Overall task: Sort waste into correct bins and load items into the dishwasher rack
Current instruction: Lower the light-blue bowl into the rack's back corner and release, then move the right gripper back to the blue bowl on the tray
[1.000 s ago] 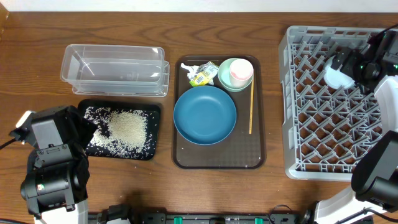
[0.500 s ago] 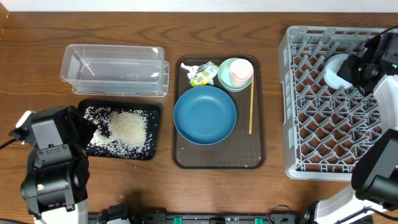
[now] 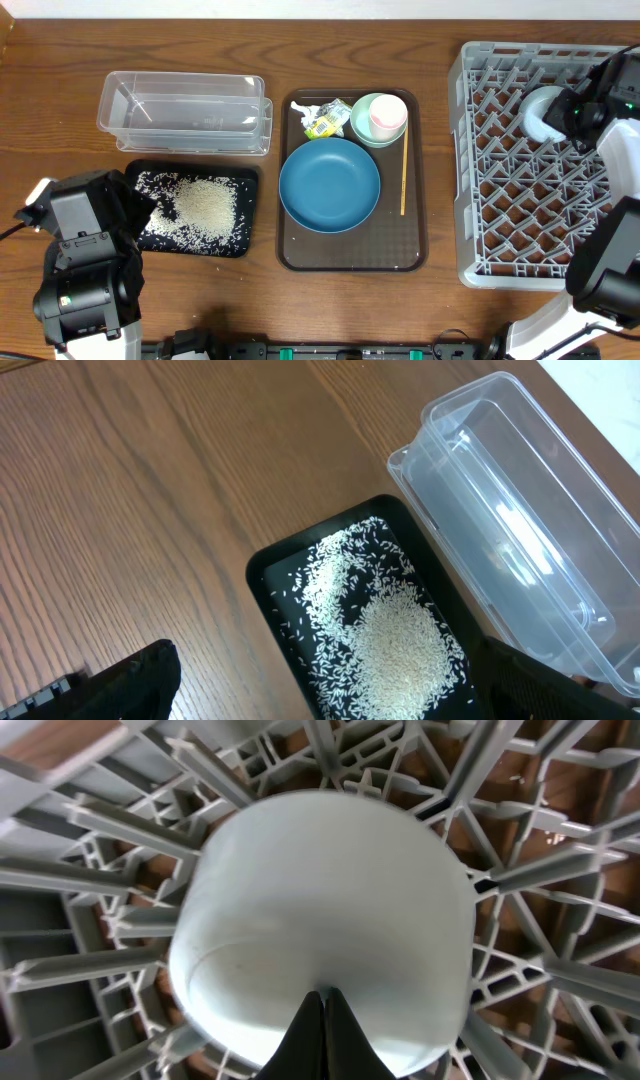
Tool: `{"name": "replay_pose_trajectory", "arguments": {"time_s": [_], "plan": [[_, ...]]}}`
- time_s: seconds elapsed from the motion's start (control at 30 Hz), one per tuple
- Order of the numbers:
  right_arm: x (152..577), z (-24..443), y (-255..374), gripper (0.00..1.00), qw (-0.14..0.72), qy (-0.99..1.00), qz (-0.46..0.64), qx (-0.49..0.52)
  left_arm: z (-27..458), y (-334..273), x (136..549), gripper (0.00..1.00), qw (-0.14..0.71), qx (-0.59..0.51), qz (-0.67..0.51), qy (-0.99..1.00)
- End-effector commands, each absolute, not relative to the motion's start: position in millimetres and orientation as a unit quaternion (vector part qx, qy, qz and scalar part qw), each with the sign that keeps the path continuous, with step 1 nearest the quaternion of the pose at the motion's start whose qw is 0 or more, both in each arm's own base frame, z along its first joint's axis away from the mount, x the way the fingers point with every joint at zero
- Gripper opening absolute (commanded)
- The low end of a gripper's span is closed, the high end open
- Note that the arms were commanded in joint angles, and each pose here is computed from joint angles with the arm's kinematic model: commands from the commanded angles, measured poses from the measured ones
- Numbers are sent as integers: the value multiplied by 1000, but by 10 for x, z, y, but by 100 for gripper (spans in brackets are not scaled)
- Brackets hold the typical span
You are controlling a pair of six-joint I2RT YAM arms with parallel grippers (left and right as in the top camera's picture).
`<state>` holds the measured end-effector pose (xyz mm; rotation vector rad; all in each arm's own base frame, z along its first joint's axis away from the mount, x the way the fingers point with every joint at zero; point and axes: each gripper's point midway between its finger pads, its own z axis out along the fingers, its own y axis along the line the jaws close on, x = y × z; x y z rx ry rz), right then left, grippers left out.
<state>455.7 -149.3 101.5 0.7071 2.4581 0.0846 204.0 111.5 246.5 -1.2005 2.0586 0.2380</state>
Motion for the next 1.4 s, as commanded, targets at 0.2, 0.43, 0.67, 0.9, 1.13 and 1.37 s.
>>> {"name": "replay_pose_trajectory", "arguments": {"time_s": [0.2,0.43,0.67,0.9,1.13,1.37], "plan": [[4781,1166,-1603,1,329,908,17,258,2503,1136,2039,94,368,-470,95,797],[4937,1411,-1630,1,363,899,23,245,2503,1136,2039,94,368,-470,95,797],[4988,1452,-1609,1,374,895,32,239,2503,1136,2039,94,368,-470,95,797],[5000,1903,-917,1,398,885,196,139,2503,1136,2039,94,368,-470,95,797],[4608,2918,381,66,420,787,444,-90,2503,1136,2039,94,368,-470,95,797],[4224,2662,1618,80,326,812,448,-185,2503,1136,2039,94,368,-470,95,797]]}}
